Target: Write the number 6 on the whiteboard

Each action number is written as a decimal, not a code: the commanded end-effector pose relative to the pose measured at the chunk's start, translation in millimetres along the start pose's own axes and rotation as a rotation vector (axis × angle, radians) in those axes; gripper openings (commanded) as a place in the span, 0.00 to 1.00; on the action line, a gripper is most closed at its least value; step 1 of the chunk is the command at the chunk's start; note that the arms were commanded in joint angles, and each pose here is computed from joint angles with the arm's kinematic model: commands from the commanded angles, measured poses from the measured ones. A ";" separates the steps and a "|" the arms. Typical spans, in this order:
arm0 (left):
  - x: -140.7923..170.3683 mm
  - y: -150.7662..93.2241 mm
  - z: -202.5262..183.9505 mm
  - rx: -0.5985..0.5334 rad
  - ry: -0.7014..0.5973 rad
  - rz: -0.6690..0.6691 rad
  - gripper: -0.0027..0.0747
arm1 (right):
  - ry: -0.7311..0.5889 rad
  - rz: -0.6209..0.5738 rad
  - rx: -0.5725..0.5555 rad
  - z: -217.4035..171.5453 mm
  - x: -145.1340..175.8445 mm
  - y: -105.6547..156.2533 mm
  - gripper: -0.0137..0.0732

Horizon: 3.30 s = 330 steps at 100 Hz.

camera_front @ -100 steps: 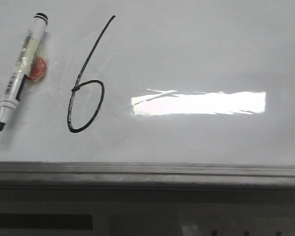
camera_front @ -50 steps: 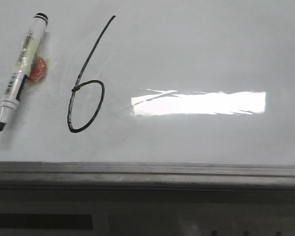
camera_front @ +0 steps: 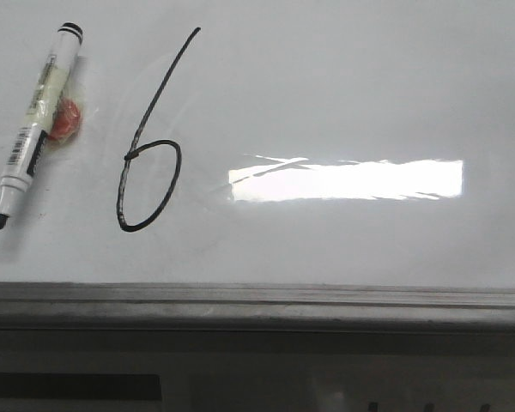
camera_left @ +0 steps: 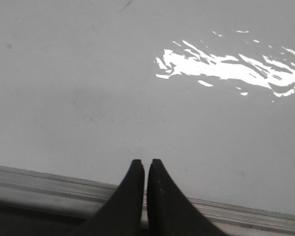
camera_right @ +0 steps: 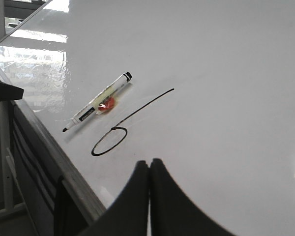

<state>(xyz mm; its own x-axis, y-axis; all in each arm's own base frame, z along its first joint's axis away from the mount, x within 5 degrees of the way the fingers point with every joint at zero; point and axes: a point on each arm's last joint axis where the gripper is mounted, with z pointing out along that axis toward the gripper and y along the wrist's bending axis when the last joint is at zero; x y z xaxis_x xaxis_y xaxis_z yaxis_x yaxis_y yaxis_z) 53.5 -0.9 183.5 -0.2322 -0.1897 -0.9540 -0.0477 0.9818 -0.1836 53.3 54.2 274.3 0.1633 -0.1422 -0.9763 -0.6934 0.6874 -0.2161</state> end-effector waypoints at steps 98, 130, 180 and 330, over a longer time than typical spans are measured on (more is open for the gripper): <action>2.3 0.7 0.3 0.006 -0.051 -0.011 0.01 | 0.042 0.131 0.775 -20.7 65.4 -42.2 0.08; 2.3 0.7 0.3 0.006 -0.051 -0.011 0.01 | 0.117 0.157 0.824 -24.6 79.4 -41.6 0.08; 2.3 0.7 0.3 0.006 -0.051 -0.011 0.01 | 0.149 0.162 0.853 -39.7 84.3 -26.1 0.08; 2.4 0.7 0.4 0.006 -0.049 -0.011 0.01 | 0.345 0.233 0.853 -44.7 102.4 -20.7 0.08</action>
<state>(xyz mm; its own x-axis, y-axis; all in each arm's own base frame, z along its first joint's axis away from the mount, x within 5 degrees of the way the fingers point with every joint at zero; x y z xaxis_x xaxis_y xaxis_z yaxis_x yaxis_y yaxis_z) 53.5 -0.9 183.5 -0.2322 -0.1897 -0.9540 -0.0477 0.9818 -0.1836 53.2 -5.5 180.4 -0.2419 -0.0272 -0.9699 0.0771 0.9959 -0.0471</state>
